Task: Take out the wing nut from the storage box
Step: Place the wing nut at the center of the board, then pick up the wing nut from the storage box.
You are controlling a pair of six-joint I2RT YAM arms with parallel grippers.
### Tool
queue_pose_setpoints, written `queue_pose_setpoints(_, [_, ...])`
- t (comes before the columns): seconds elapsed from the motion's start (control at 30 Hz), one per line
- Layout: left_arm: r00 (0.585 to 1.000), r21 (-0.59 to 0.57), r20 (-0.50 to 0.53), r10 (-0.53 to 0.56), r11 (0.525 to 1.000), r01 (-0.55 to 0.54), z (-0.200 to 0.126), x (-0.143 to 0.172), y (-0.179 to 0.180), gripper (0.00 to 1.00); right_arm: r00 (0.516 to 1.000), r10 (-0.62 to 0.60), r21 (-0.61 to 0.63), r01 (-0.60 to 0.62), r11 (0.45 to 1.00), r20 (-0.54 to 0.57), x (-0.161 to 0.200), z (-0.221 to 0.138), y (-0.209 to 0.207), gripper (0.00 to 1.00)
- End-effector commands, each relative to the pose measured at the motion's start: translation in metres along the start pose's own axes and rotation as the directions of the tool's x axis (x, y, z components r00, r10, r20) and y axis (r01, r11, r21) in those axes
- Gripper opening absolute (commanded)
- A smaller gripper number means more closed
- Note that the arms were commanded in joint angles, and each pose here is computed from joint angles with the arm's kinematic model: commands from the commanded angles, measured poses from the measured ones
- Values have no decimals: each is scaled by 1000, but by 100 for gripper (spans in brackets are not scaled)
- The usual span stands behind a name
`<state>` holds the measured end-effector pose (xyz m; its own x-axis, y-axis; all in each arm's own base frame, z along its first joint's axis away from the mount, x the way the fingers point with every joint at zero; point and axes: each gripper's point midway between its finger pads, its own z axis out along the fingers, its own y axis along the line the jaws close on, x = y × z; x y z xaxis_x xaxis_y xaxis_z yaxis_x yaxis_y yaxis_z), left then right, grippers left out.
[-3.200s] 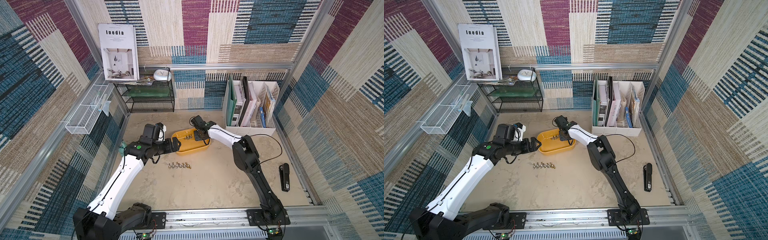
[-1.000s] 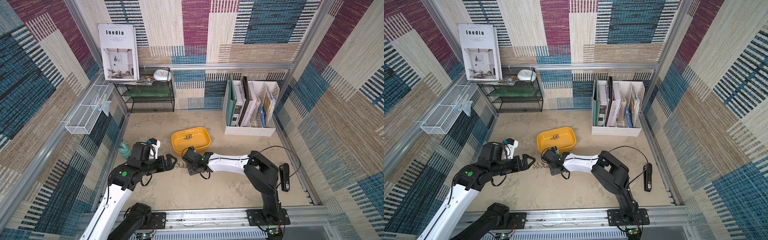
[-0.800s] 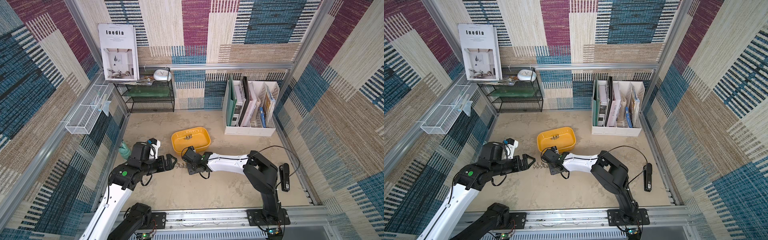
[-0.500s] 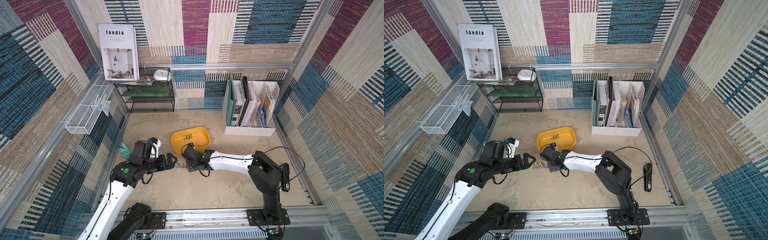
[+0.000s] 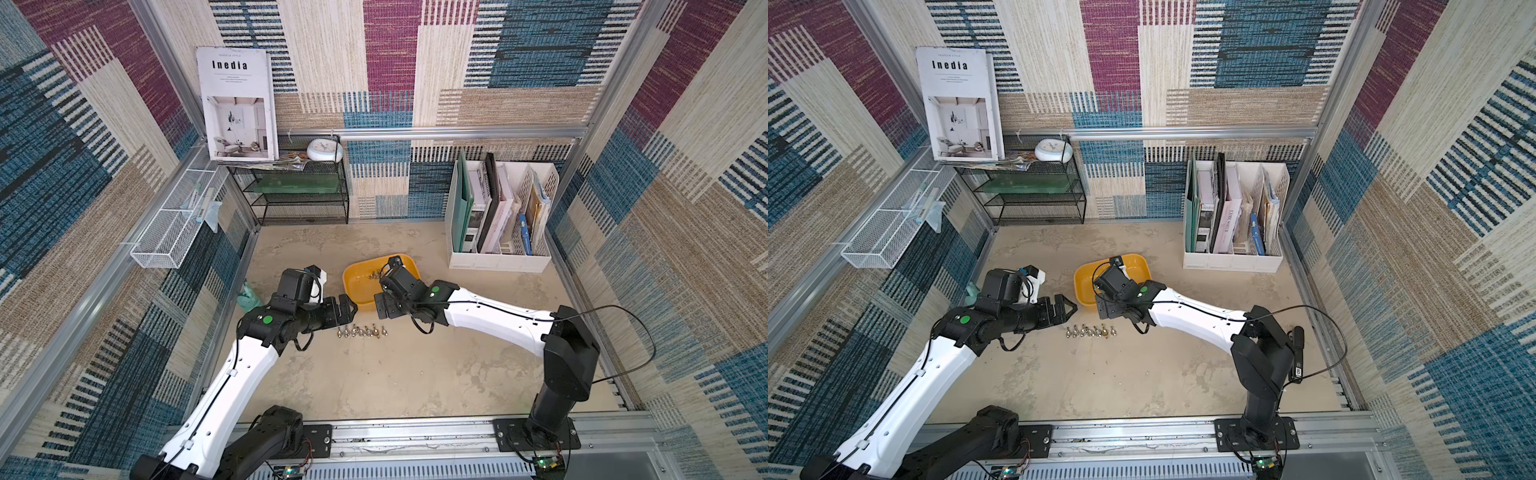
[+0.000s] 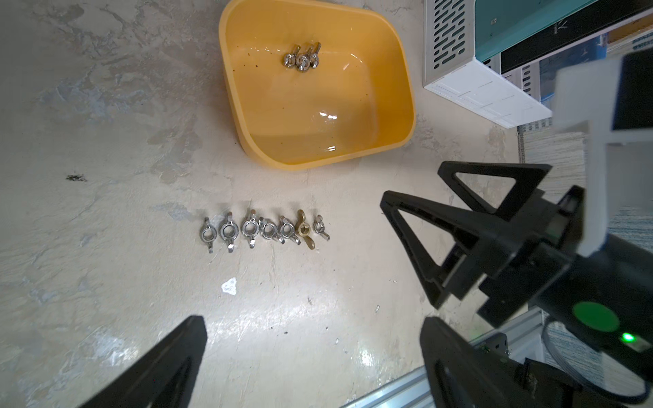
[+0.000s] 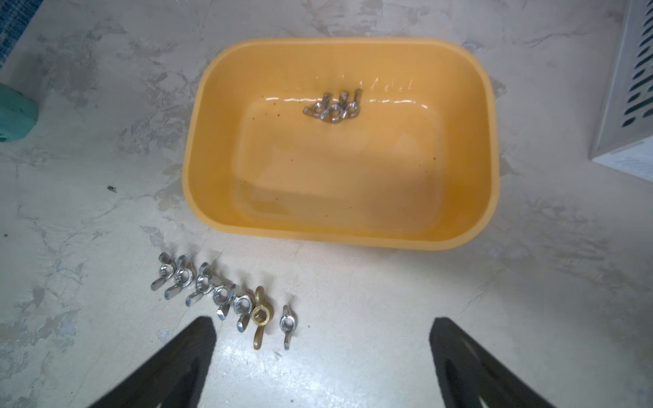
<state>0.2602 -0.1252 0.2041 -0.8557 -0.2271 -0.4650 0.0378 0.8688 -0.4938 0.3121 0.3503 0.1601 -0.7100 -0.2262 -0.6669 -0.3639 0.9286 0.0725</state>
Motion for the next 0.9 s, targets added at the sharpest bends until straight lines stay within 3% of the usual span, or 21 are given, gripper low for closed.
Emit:
queue_pose_setpoints(0.0, [998,39,58,5,999,-7,9,-21,-9,99,998,-24,-27,25,999,53,-21,-6,-7,100])
queue_pose_setpoints(0.07, [999,39,51,3,999,-5,19,-28,-11,99,998,-11,-35,13,999,62,-29,-6,-17,99])
queue_pose_setpoints(0.23, [1000,10,8,30,999,-30,49,-45,-9,87,997,22,-64,-17,998,74,-43,-9,-37,99])
queue_pose_setpoints(0.53, [991,-79,-105,87,992,-96,115,-70,2,46,995,41,-97,-33,995,88,-61,-12,-55,99])
queue_pose_setpoints(0.87, [968,-109,-188,165,976,-187,175,-77,1,32,993,65,-109,-54,993,102,-69,-15,-67,99])
